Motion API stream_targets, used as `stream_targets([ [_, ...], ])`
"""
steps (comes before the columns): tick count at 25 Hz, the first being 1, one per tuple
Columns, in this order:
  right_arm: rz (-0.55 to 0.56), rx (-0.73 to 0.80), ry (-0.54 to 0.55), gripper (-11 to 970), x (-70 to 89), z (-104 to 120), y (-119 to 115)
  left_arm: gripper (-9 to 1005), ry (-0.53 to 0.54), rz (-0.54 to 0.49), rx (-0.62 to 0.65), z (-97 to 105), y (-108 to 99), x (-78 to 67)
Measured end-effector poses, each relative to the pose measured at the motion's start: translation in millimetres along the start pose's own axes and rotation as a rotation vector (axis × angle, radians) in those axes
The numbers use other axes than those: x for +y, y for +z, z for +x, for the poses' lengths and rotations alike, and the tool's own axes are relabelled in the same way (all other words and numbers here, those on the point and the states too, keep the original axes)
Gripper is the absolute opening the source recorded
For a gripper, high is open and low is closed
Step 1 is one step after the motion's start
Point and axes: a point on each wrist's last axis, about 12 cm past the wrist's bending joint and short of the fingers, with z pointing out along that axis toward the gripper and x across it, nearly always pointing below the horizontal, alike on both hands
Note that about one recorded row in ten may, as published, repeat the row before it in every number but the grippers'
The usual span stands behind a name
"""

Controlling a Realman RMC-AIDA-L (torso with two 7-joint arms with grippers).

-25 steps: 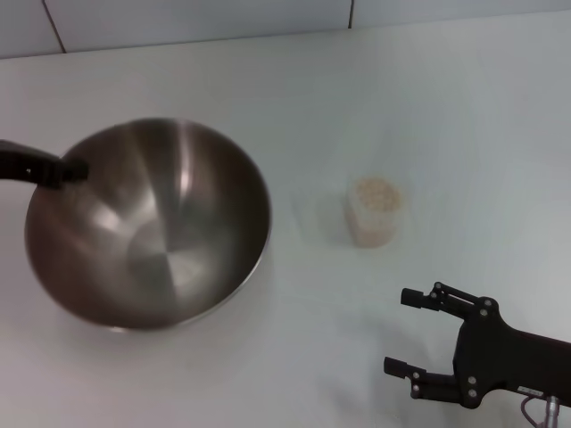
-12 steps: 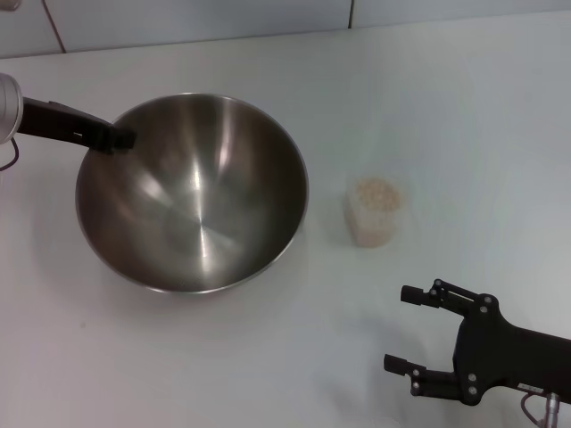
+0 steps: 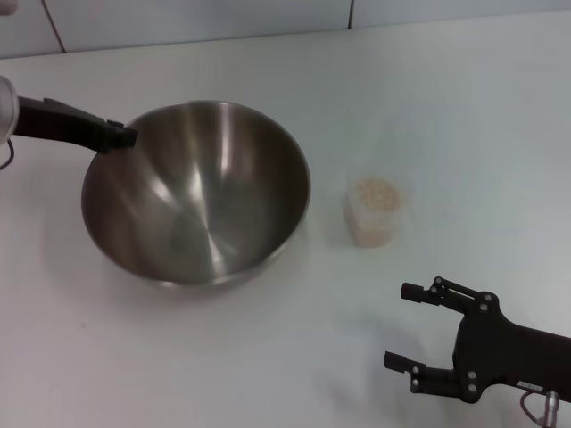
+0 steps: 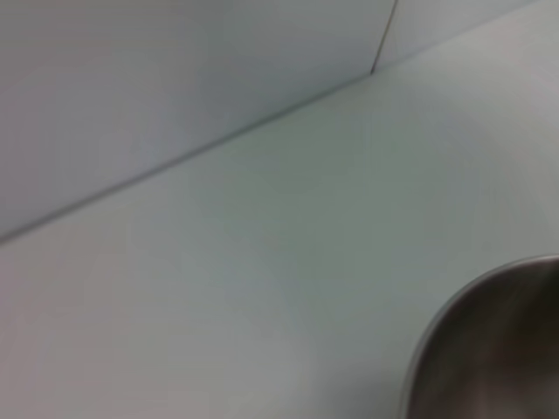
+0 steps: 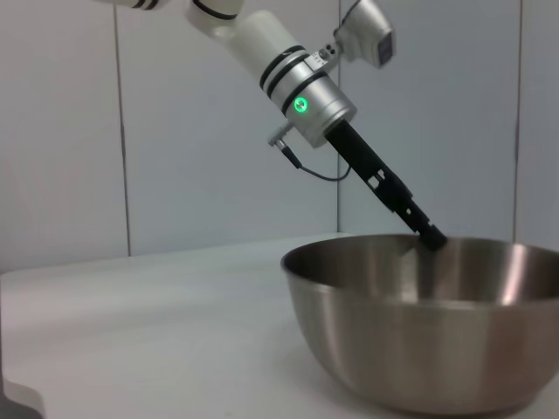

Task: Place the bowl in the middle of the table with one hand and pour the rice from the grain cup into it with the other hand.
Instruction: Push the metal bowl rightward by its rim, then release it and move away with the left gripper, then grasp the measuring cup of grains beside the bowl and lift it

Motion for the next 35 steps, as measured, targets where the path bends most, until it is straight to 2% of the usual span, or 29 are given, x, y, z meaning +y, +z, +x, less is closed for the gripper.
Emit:
stream_targets([
  [5,0.037,-0.013,0.015,815,-1.5,0,2,214,0.058,0.036,-0.096,0,-22,-3.8],
  [7,0.081,-0.027,0.045,815,-4.3,0,0,371,0.127,0.063,-0.188,7,-41,-7.3],
  [8,0.109,-0.035,0.066,815,-5.7,0,-2,449,0.178,0.079,-0.255,16,-53,-10.7],
  [9,0.164,-0.051,0.092,815,-7.2,0,-7,471,0.204,0.092,-0.289,21,-58,-13.4],
  [10,0.164,-0.051,0.092,815,-7.2,0,-7,492,0.238,0.105,-0.333,29,-66,-16.5],
  [11,0.208,-0.060,0.104,815,-7.4,1,-11,514,0.283,0.128,-0.383,43,-74,-21.0],
  [12,0.257,-0.068,0.115,815,-7.7,3,-14,535,0.283,0.128,-0.383,43,-74,-21.0],
  [13,0.306,-0.073,0.124,815,-8.5,4,-18,557,0.351,0.153,-0.412,72,-83,-25.3],
  [14,0.420,-0.077,0.145,815,-12.0,8,-25,578,0.359,0.153,-0.409,79,-84,-25.5],
  [15,0.420,-0.077,0.145,815,-12.0,8,-25,600,0.371,0.155,-0.406,86,-85,-26.1],
  [16,0.474,-0.080,0.159,815,-14.6,10,-27,621,0.375,0.160,-0.401,96,-86,-27.1],
  [18,0.553,-0.077,0.174,815,-18.6,14,-29,664,0.375,0.160,-0.401,96,-86,-27.1],
  [19,0.629,-0.069,0.165,815,-24.2,17,-29,686,0.368,0.166,-0.393,108,-87,-28.1],
  [20,0.652,-0.066,0.159,815,-26.8,17,-27,706,0.368,0.166,-0.393,108,-87,-28.1],
  [21,0.652,-0.066,0.159,815,-26.8,17,-27,727,0.320,0.180,-0.383,125,-83,-27.0],
  [22,0.662,-0.062,0.155,816,-29.6,18,-24,747,0.309,0.183,-0.382,127,-82,-26.6],
  [25,0.653,-0.040,0.148,816,-38.6,18,-11,808,0.295,0.188,-0.381,130,-80,-26.2],
  [29,0.608,0.012,0.155,816,-48.9,19,9,808,0.292,0.193,-0.383,131,-76,-26.5],
  [35,0.590,0.027,0.153,816,-53.5,18,17,807,0.299,0.197,-0.386,128,-75,-26.7],
])
